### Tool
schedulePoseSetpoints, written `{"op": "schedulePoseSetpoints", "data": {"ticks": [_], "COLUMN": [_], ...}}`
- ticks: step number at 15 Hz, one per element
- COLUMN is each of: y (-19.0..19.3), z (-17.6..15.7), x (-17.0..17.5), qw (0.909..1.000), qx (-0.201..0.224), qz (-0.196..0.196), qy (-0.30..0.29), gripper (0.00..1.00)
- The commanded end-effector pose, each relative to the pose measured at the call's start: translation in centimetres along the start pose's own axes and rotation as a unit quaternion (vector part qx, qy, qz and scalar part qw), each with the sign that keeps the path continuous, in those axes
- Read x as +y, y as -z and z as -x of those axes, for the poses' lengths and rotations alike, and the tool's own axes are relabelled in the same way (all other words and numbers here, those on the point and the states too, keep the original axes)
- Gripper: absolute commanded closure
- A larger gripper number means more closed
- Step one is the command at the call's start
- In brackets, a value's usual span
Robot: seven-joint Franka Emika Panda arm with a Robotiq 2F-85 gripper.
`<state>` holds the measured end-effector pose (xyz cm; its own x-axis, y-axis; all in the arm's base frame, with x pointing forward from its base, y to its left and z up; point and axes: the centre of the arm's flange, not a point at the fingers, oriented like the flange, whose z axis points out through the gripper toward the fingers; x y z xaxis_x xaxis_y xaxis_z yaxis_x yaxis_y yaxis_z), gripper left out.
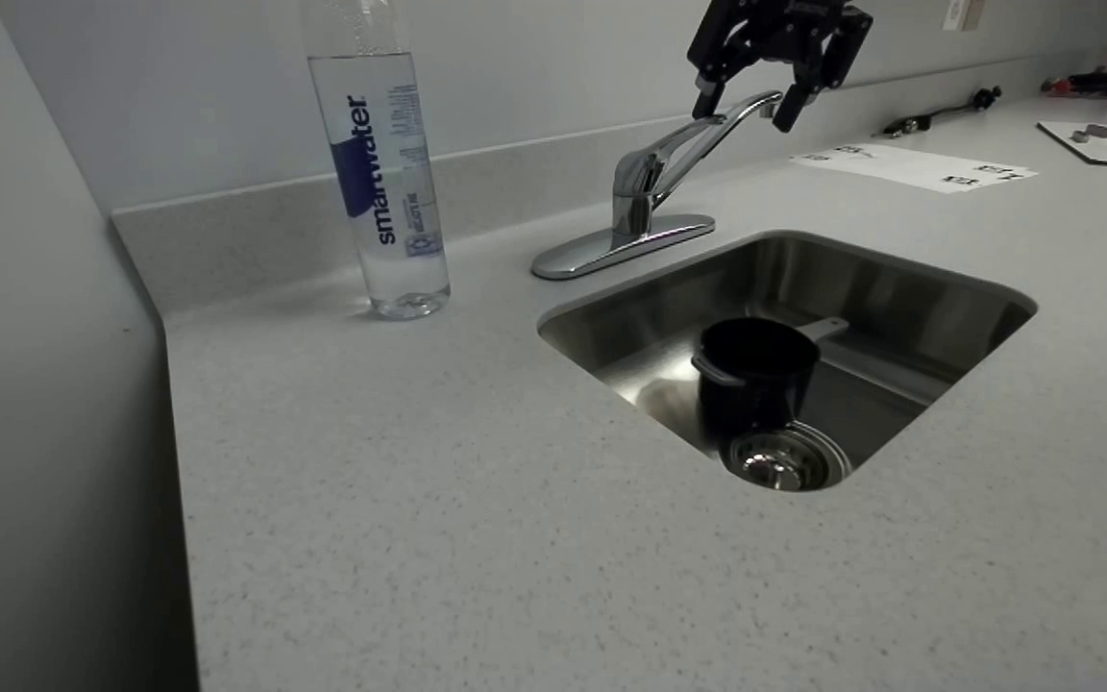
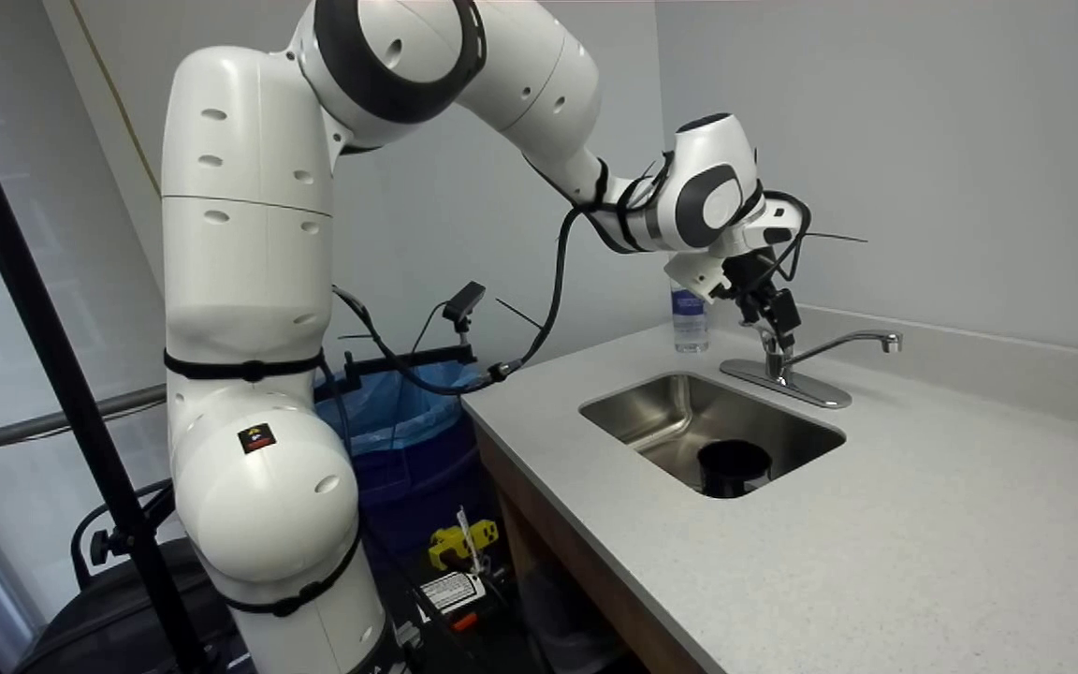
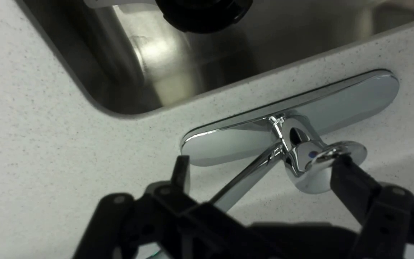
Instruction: Open the tap, turn it to the right then close it
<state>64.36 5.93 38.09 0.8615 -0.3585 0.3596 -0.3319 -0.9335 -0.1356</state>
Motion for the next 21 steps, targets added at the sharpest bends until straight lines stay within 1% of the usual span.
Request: {"op": "schedulePoseSetpoints", "data": {"ticks": [1, 5, 9, 15, 21], "y": [1.1, 1.4, 3.5, 9.4, 14.9], "z": [1.6, 1.5, 1.2, 1.9, 3.7], "x": [1.2, 1.4, 1.1, 1.3, 2.6], "qw": [0.9998, 0.9999, 0.9999, 0.9986, 0.9960], "qx": [-0.020, -0.012, 0.011, 0.033, 0.063], "qz": [0.005, 0.006, -0.006, -0.033, -0.046], "qy": [0.006, 0.006, 0.010, 0.027, 0.043], "gripper": [0.00, 0.00, 0.00, 0.00, 0.00]}}
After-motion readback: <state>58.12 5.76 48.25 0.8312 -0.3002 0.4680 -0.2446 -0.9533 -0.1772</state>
